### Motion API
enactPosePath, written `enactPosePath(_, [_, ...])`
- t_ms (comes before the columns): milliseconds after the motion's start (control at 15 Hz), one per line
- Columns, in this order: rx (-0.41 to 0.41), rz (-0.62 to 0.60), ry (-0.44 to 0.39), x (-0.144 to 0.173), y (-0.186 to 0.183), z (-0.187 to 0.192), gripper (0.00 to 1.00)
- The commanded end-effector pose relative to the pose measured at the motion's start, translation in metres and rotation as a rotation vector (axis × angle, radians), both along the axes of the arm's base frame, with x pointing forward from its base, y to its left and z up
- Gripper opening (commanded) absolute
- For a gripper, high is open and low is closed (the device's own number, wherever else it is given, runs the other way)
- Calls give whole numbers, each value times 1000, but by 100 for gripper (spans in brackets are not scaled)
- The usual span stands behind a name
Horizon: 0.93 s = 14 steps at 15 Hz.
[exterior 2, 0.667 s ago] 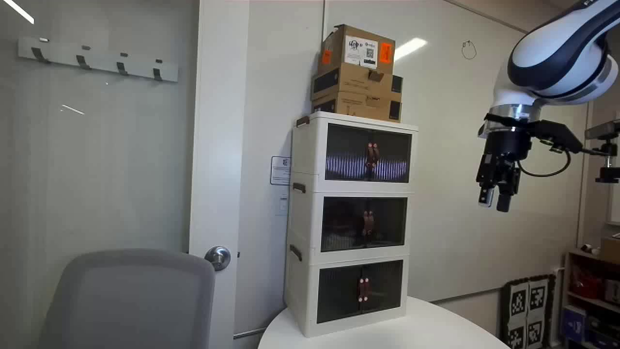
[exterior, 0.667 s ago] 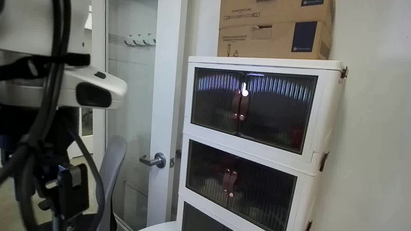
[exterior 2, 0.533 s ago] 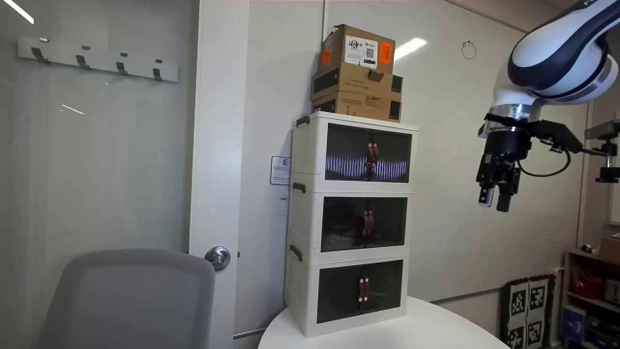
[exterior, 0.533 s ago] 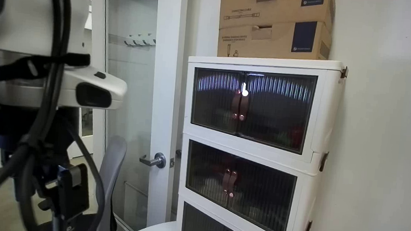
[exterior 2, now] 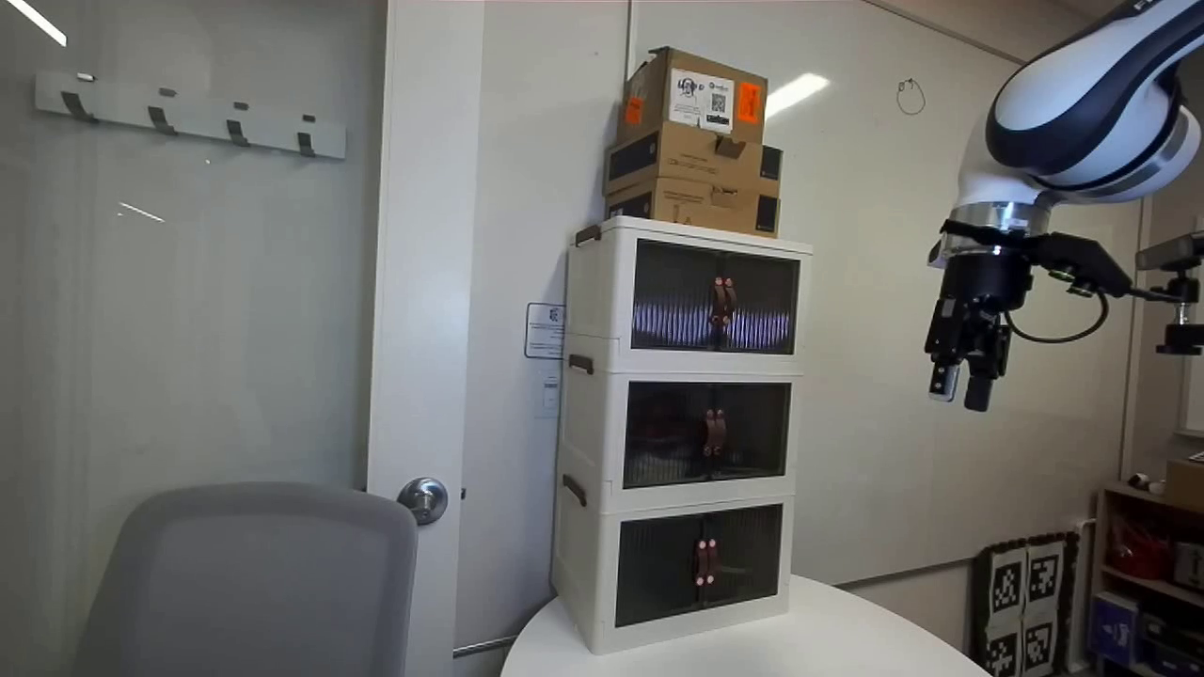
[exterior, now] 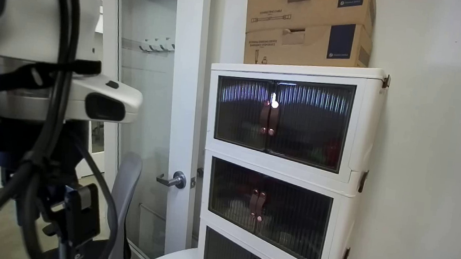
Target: Open the top left and right cabinet doors, respectively
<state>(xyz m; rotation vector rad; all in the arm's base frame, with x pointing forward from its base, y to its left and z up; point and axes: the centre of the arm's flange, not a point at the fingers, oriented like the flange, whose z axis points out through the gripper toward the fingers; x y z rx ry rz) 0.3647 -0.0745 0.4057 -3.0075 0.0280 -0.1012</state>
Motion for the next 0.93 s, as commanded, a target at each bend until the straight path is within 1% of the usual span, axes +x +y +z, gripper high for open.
enactPosePath(0, [0, 0, 0, 0, 0, 0, 100])
enactPosePath(533, [0, 0, 0, 0, 0, 0, 100])
enactPosePath(600, [-48, -69, -58, 3, 5, 1, 100])
enactPosePath(667, [-67, -110, -117, 8, 8, 4, 100])
enactPosePath(867, [-119, -170, -276, 36, 26, 15, 100])
